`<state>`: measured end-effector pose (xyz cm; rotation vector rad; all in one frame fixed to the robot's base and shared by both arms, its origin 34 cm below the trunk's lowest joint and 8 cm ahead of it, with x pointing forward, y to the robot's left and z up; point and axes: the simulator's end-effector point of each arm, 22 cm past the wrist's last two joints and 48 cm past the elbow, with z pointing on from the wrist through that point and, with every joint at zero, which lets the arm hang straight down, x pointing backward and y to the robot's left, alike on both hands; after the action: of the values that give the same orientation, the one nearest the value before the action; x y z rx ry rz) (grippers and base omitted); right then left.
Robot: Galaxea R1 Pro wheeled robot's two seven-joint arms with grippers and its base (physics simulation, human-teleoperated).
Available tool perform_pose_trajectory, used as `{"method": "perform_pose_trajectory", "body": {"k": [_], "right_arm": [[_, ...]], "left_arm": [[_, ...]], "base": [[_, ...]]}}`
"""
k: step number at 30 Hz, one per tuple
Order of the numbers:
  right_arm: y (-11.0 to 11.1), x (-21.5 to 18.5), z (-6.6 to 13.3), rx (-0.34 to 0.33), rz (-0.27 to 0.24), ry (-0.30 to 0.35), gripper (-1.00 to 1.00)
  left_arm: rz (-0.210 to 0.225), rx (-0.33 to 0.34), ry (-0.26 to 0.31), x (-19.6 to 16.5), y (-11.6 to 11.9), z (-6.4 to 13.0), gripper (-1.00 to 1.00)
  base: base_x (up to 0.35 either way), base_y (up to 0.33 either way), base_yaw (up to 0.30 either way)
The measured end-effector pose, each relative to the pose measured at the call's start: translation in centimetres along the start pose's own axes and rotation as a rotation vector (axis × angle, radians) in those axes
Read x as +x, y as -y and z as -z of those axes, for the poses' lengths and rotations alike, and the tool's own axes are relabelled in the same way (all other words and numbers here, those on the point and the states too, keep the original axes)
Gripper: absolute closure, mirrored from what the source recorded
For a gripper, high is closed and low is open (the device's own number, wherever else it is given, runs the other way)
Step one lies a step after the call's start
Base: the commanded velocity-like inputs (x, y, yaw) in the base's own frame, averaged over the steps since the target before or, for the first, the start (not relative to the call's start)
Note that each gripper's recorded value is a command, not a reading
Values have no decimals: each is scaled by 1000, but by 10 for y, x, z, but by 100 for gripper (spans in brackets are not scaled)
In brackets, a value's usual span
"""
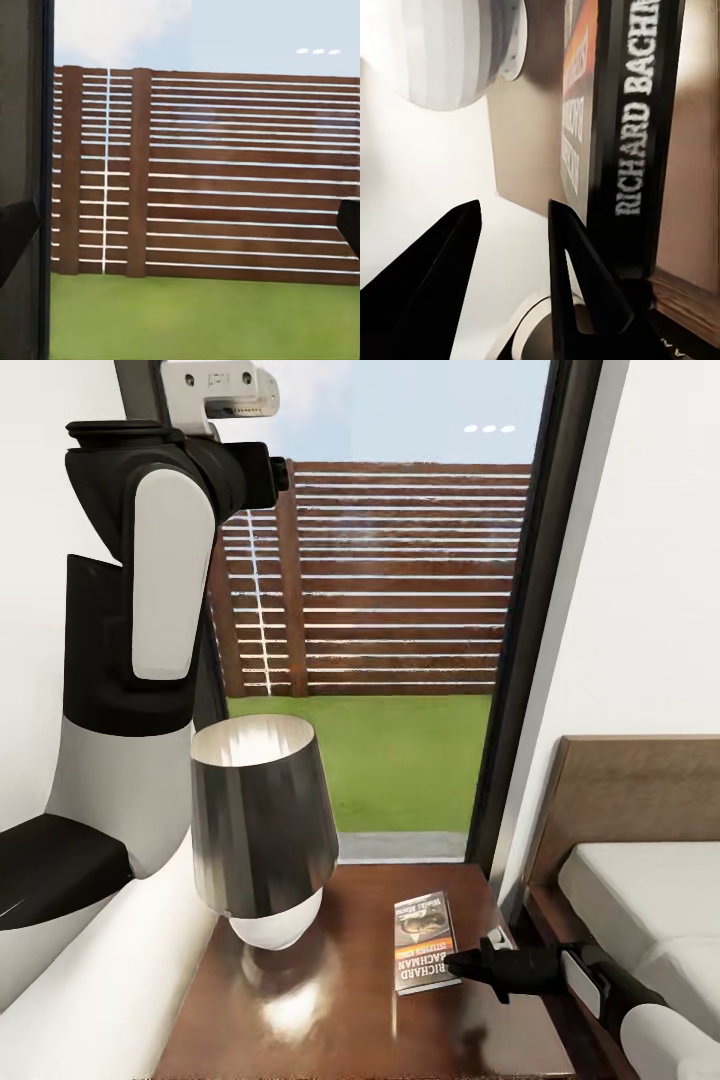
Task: In the bedroom, move the book from the bed onto either nightstand, and place the two sandals side by side next to the bed.
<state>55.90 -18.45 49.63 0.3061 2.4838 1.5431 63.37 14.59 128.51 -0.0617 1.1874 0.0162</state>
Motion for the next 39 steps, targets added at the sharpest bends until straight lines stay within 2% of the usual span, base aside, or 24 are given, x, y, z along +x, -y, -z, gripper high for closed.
{"method": "perform_pose_trajectory", "body": {"k": [5,16,32,39], "right_arm": [[11,4,-4,1,-2,0,100],[11,4,-4,-1,-5,0,100],[44,15,-18,0,-4,-1,100],[43,15,-18,-2,-5,-1,100]], "left_arm": [[0,-1,0,9,-1,7,-100],[0,-20,1,9,-5,7,-100],[1,-47,0,39,-12,29,-100],[0,-44,1,39,-10,30,-100]], "base": [[0,0,0],[0,0,0],[0,0,0],[0,0,0]]}}
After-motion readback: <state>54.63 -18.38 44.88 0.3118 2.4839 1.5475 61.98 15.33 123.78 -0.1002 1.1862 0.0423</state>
